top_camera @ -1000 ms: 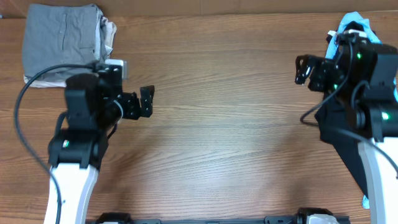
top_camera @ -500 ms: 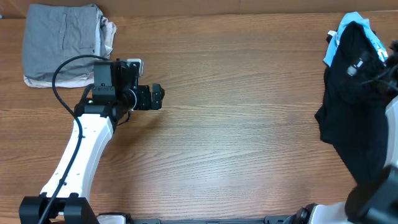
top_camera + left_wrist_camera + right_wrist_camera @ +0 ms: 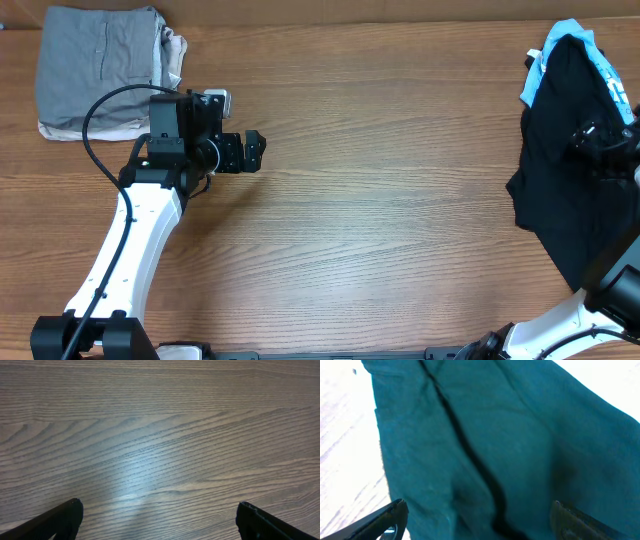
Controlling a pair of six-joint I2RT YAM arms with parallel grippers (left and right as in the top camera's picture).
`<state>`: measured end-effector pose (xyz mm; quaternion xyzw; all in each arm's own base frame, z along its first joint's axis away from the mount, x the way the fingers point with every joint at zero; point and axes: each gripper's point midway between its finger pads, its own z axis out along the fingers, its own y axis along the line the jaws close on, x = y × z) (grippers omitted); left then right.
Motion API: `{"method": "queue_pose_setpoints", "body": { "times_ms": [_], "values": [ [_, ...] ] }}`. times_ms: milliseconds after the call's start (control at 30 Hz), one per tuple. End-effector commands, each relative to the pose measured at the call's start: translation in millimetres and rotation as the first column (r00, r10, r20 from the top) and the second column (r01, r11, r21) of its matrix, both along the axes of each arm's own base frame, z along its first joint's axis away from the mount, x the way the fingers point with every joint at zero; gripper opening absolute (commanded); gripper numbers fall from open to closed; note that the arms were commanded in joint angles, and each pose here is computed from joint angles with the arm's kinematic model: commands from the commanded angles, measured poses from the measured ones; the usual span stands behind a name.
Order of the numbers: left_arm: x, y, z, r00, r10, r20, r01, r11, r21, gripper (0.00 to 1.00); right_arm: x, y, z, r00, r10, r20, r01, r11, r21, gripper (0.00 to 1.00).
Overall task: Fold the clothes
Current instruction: 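Reach the right gripper to the black T-shirt and grasp it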
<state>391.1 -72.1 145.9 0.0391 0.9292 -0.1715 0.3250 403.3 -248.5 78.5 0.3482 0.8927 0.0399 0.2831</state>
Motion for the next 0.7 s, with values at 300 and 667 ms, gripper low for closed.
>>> {"method": "queue_pose_setpoints", "body": {
  "times_ms": [300, 667],
  "values": [
    [5.1, -1.1, 12.1, 0.999, -0.014, 0.036, 0.014, 1.000, -0.009, 1.00, 17.2, 13.5, -11.6, 0.999, 0.052, 0.009, -0.052, 0.998, 0.030, 0.55],
    [15.6, -1.2, 36.7, 0.992, -0.013, 0.124, 0.015, 1.000, -0.009, 0.75, 24.1, 25.2, -6.7, 0.997, 0.072, 0.008, -0.072, 0.997, 0.020, 0.04]
  ]
}}
